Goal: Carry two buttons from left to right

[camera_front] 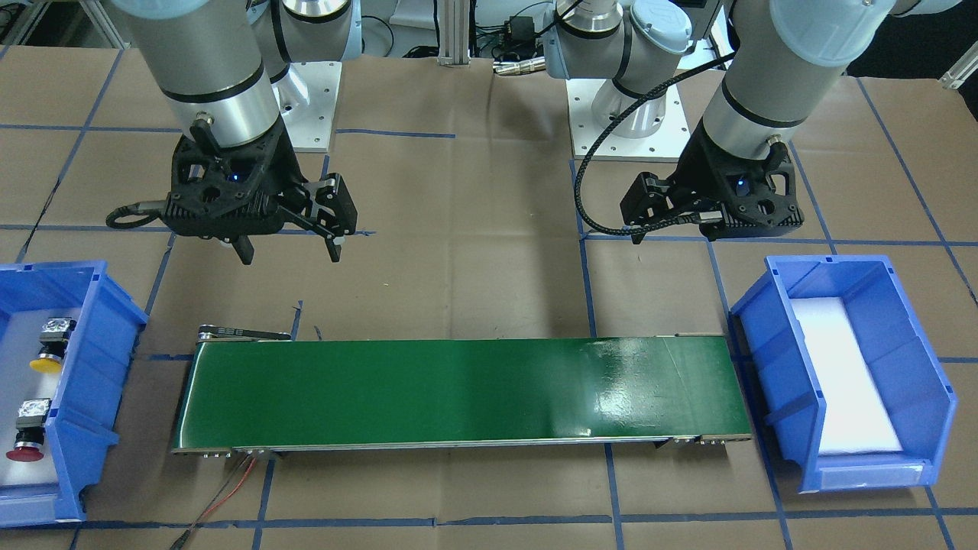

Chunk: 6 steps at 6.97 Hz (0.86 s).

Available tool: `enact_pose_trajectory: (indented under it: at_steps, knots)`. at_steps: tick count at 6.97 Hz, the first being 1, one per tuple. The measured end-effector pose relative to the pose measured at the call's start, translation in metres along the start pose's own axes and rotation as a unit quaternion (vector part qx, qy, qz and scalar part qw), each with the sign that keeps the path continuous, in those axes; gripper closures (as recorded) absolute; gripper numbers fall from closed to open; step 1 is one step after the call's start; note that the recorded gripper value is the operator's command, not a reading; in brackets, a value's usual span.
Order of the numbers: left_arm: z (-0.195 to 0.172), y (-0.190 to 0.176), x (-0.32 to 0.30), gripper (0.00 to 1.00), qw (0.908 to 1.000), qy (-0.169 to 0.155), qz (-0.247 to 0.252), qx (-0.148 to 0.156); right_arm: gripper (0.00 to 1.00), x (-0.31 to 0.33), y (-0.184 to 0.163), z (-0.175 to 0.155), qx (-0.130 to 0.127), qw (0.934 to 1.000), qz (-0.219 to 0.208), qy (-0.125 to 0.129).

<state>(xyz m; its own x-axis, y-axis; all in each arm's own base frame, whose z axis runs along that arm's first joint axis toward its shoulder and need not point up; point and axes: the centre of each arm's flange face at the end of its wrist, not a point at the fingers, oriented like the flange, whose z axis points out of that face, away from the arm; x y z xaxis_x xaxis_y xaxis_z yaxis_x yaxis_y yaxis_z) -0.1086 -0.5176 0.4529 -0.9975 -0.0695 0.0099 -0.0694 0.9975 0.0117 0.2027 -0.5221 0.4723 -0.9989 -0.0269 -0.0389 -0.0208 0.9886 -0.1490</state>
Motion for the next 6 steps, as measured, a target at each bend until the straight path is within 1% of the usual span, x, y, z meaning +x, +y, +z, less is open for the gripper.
enact_pose_trajectory:
  at_steps: [1,3,5,6]
  knots:
    - [0.000,0.000,0.000,0.00,1.0000,0.000,0.000,0.000,0.00,0.008,0.013,-0.005,0.001,1.0000,-0.001,0.001]
    - [-0.001,0.000,0.000,0.00,1.0000,0.000,0.000,0.001,0.00,0.027,0.019,-0.010,-0.001,1.0000,0.008,0.003]
    - [-0.001,0.000,0.000,0.00,1.0000,-0.001,0.000,0.001,0.00,0.032,0.023,-0.010,-0.009,0.9999,0.011,0.006]
    - [-0.001,0.000,0.000,0.00,1.0000,-0.001,0.000,0.001,0.00,0.032,0.024,-0.011,-0.010,0.9999,0.010,0.006]
